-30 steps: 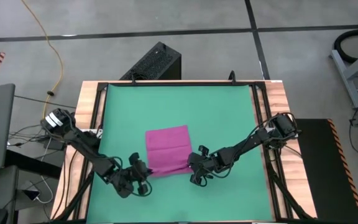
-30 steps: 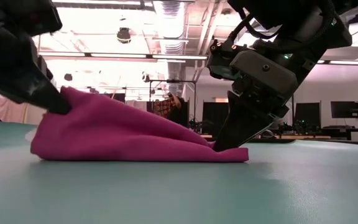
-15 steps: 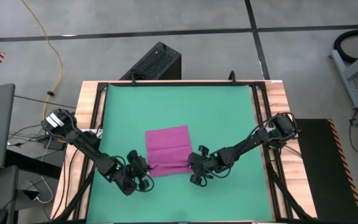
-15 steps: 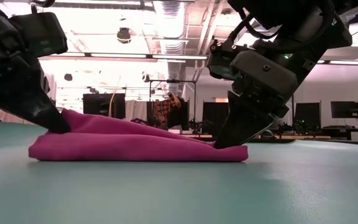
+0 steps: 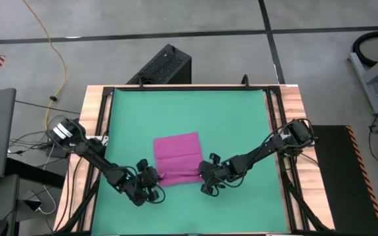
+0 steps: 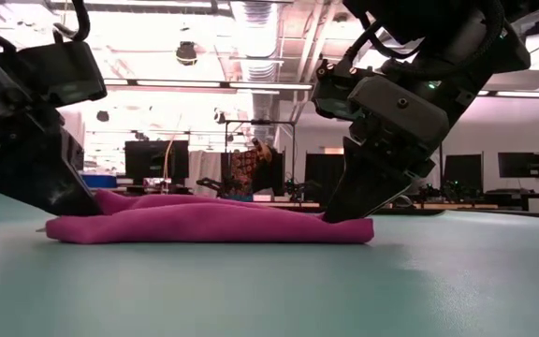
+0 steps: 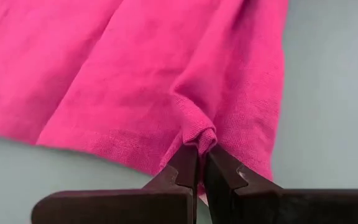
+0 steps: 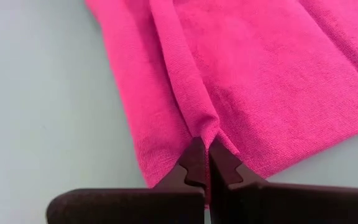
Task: Roll towel
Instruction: Roll the pink towel
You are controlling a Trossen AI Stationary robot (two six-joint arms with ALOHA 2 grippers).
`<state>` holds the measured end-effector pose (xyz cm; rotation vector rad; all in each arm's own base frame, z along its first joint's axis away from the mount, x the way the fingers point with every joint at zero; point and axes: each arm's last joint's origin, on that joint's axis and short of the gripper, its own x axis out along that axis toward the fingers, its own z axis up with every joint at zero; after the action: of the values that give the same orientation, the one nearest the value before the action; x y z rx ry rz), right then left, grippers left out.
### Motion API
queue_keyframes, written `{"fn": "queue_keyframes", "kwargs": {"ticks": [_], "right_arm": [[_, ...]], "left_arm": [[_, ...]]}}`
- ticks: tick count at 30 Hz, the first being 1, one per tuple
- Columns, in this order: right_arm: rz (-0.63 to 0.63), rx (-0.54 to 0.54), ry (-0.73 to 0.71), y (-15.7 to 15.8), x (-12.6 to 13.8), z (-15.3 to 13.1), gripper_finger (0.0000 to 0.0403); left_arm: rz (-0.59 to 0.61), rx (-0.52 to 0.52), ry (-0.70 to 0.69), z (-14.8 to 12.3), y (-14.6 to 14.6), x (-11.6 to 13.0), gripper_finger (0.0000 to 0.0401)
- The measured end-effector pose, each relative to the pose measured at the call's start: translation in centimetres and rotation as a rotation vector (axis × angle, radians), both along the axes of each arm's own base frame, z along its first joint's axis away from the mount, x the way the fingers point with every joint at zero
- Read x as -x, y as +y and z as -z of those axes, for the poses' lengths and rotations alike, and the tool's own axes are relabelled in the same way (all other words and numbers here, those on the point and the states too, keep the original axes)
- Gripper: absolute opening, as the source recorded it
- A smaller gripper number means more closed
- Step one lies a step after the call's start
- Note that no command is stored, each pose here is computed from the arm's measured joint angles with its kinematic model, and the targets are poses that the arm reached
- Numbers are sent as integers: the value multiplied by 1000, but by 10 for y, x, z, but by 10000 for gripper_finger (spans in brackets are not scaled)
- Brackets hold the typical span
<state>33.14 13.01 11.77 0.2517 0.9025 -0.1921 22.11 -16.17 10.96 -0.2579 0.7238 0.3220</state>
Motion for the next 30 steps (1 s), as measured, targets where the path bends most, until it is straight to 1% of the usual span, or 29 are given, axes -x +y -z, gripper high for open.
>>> {"fn": "queue_keyframes", "kwargs": {"ticks": [5,7,9,11,15,19,23,26,30], "right_arm": [[9,23,-11,0,0,0,20],[-8,45,-24,0,-1,-1,28],[-30,68,-47,1,-1,-5,38],[-31,71,-61,0,-2,-8,46],[-35,112,-66,-1,3,-18,57],[-49,132,-113,0,5,-34,61],[-55,159,-148,0,7,-45,61],[-47,179,-165,-1,7,-49,61],[-54,194,-138,-2,8,-47,61]], "left_arm": [[14,-18,6,3,-1,-1,0],[18,-16,11,4,-1,-1,0],[23,-16,21,4,-1,0,0],[27,-20,31,5,0,0,0],[31,-25,48,5,0,1,0],[56,-23,60,6,0,1,0],[70,-28,66,6,-1,1,0],[72,-29,66,6,-1,1,0],[75,-28,69,6,-1,1,0]]}}
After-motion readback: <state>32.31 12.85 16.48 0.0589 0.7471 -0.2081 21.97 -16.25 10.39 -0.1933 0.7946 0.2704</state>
